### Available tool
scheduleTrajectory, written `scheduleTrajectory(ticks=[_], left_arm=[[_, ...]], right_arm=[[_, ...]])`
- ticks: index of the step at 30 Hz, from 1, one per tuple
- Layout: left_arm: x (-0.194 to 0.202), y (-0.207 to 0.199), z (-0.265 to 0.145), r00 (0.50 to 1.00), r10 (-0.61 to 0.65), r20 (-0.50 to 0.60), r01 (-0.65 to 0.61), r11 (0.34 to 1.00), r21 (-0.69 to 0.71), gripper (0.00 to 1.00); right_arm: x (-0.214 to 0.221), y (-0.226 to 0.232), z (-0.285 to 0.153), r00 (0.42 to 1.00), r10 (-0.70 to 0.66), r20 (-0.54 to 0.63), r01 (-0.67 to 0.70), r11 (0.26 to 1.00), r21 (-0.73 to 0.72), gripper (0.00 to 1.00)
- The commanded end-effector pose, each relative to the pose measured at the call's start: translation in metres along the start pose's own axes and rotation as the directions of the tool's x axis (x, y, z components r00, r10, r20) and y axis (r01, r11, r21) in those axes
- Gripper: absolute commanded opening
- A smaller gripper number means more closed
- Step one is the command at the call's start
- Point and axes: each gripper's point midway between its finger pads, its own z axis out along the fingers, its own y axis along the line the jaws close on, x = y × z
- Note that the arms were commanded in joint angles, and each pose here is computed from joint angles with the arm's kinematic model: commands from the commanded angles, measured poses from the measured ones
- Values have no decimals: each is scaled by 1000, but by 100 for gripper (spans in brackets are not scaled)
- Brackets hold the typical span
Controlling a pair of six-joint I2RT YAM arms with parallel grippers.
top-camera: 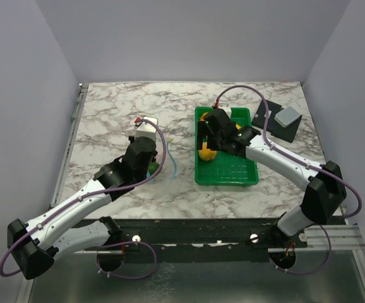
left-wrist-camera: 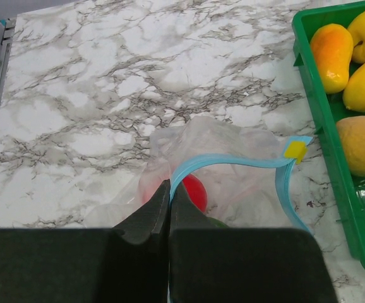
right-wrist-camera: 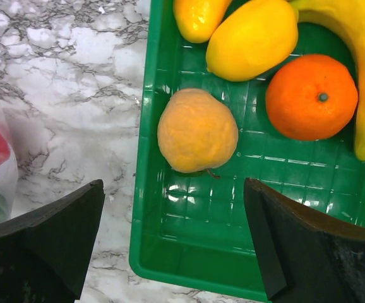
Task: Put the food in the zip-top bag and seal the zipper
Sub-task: Pick up the fake fruit from the bin.
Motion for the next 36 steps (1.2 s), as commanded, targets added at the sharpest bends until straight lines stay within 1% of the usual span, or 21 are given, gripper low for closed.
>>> scheduleTrajectory(ticks=[1,8,14,25,31,33,36], left_arm=[[-7,2,-2,999,-20,32,20,1000,4,0],[-8,1,-2,999,-16,33,16,1000,4,0],[-7,2,0,1000,-8,30,8,1000,-7,0],[-3,3,3,1000,8,21,-8,1000,-21,0],[-2,1,5,1000,13,17,-12,1000,-20,0],[-2,-1,6,1000,14,14,-14,1000,-16,0],[-1,-2,7,1000,20,9,-20,1000,-13,0]], right_arm=[[13,3,12,995,58,-80,-60,998,-24,99],[20,-11,33,989,81,-127,-86,996,-37,100],[27,-15,56,980,85,-177,-94,995,-38,100],[30,-23,84,974,101,-204,-110,993,-32,99],[40,-22,94,966,106,-235,-118,992,-37,93],[42,-23,97,965,108,-241,-119,992,-32,90],[42,-24,98,964,110,-242,-122,992,-33,82]])
